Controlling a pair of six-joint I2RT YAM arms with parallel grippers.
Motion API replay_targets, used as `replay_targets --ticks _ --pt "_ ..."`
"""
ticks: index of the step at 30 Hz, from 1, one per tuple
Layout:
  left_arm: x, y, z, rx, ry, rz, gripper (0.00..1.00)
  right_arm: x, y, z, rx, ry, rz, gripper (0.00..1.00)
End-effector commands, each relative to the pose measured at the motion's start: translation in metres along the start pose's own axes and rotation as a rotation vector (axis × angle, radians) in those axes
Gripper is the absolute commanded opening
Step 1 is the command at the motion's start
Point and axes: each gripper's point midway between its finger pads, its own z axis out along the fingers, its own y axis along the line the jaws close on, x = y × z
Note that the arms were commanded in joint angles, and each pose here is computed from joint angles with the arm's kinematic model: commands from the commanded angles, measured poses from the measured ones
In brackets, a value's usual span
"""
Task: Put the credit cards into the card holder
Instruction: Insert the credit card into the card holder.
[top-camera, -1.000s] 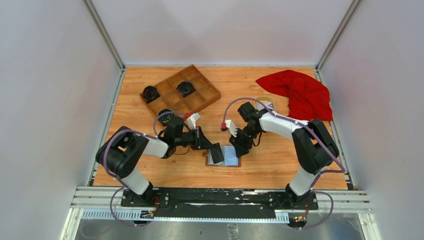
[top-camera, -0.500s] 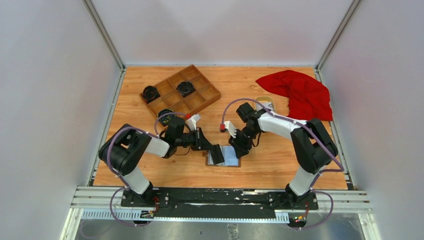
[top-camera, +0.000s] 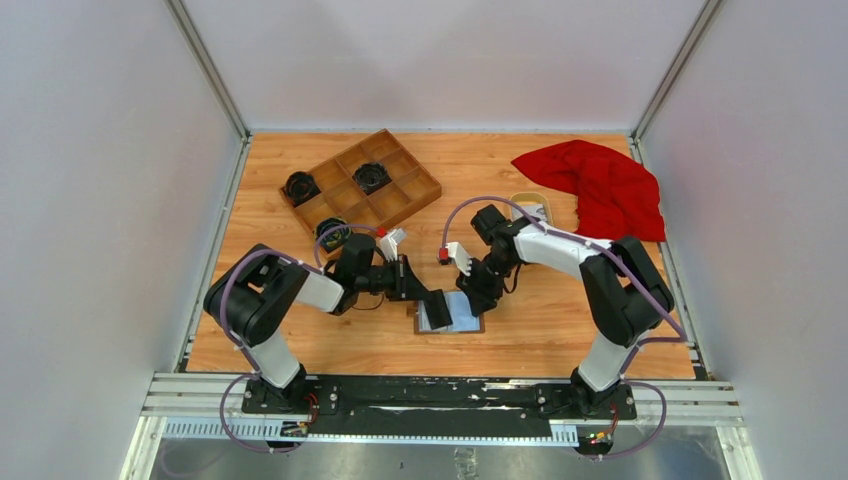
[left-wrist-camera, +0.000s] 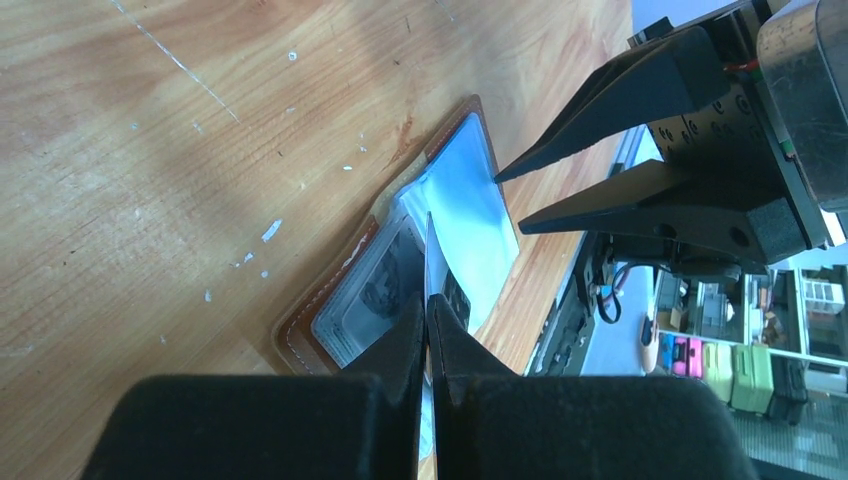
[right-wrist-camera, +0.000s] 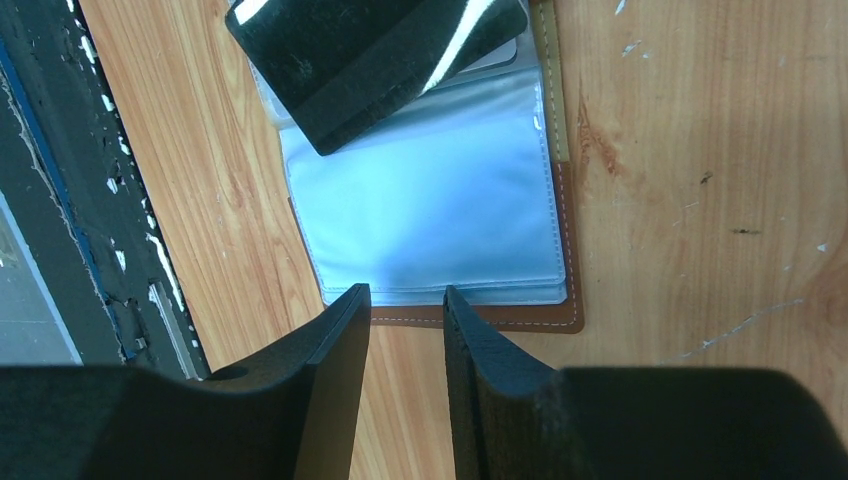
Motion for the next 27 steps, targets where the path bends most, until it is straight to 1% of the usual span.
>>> replay_targets --ticks 1,5,10,19,27 --pt "-0.005 0.006 0.004 -0.036 -0.025 0.001 0.0 0.002 0.005 0.003 -0.02 0.04 -0.012 0.36" --pt "-0.01 0.005 0.003 -0.038 -0.066 -0.014 0.0 0.002 0.005 0.006 -0.024 0.051 -0.013 0.36" --pt "-0.014 -0.004 0.004 0.017 -0.113 -0.042 0.0 0.003 0.006 0.007 -0.027 0.057 -0.016 0.36" --pt "-0.006 -0.005 0.012 0.063 -0.109 -0.087 0.0 0.003 0.006 0.007 -0.026 0.061 -0.012 0.36" --pt "0.002 -0.005 0.011 0.046 -0.085 -0.101 0.0 0.004 0.005 0.007 -0.026 0.068 -0.007 0.36"
